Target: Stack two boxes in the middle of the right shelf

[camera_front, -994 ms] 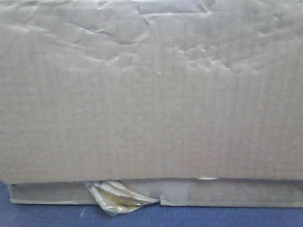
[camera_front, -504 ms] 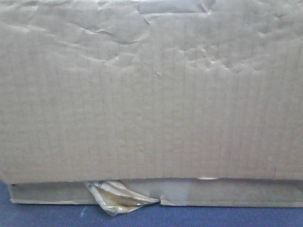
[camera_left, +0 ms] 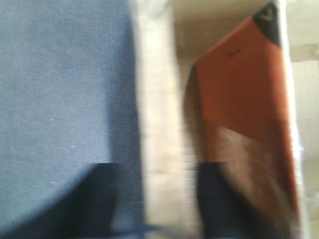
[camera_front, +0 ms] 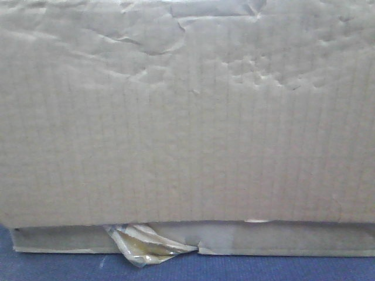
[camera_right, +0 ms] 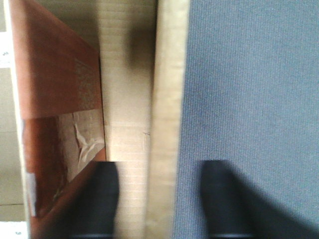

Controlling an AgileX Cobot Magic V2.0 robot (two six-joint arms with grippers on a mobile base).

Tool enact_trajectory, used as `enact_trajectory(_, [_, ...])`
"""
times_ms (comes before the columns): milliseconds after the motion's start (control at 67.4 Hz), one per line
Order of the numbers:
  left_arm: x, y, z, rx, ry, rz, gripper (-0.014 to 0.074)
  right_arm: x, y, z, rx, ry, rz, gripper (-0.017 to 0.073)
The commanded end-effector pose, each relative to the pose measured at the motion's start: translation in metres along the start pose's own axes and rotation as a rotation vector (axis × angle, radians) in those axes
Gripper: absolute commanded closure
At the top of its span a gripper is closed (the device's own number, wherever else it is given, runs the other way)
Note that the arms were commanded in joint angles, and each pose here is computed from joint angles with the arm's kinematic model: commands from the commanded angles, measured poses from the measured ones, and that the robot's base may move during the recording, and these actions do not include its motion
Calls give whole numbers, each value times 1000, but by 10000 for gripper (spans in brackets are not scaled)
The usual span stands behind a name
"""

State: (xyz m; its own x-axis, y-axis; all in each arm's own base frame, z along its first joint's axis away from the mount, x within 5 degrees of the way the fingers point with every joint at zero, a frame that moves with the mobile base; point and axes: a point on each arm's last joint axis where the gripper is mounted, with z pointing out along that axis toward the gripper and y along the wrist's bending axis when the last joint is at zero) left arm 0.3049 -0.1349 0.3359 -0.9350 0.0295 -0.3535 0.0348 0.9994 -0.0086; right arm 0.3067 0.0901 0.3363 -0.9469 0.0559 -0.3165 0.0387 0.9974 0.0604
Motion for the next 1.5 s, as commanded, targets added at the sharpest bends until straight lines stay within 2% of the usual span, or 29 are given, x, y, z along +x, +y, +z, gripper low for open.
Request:
enact_trajectory(0, [0,1,-2,8,-5,-6,550,-1,-1,-7,-5,-27,0,634])
enact_trajectory(45, [0,1,-2,8,-5,-6,635,-1,-1,-7,-5,-27,0,726])
enact_trajectory(59, [0,1,-2,8,-5,-6,679,-1,-1,-7,-5,-27,0,722])
enact_trajectory(89, [0,1,-2,8,-5,-6,704,-1,-1,-7,-5,-27,0,715])
enact_trajectory(282, [0,1,-2,8,-5,-8,705,-1,-1,-7,2,-29,-3,713])
enact_trajectory(490, [0,3,-8,2,-25,-49,705,0,-2,-9,16,-41,6,713])
enact_trajectory(697, [-1,10,-29,-19,-106,-98,705,0,-13,-24,96,-119,32,713])
enact_trajectory(831, [-8,17,-53,-42,-206,-110,705,5,-17,-40,92,-167,52,713])
enact_trajectory(964, [-16,17,-76,-50,-302,-103,705,4,-18,-58,51,-276,52,713])
enact_trajectory(1157, [-21,4,-108,-52,-439,-68,705,-2,-19,-81,35,-408,60,713])
enact_trajectory(1365, [-26,4,-136,-54,-553,-96,705,-13,-13,-118,68,-592,4,713])
enact_trajectory(1484, [-28,7,-147,-53,-592,-106,705,-17,-8,-136,36,-686,-10,713])
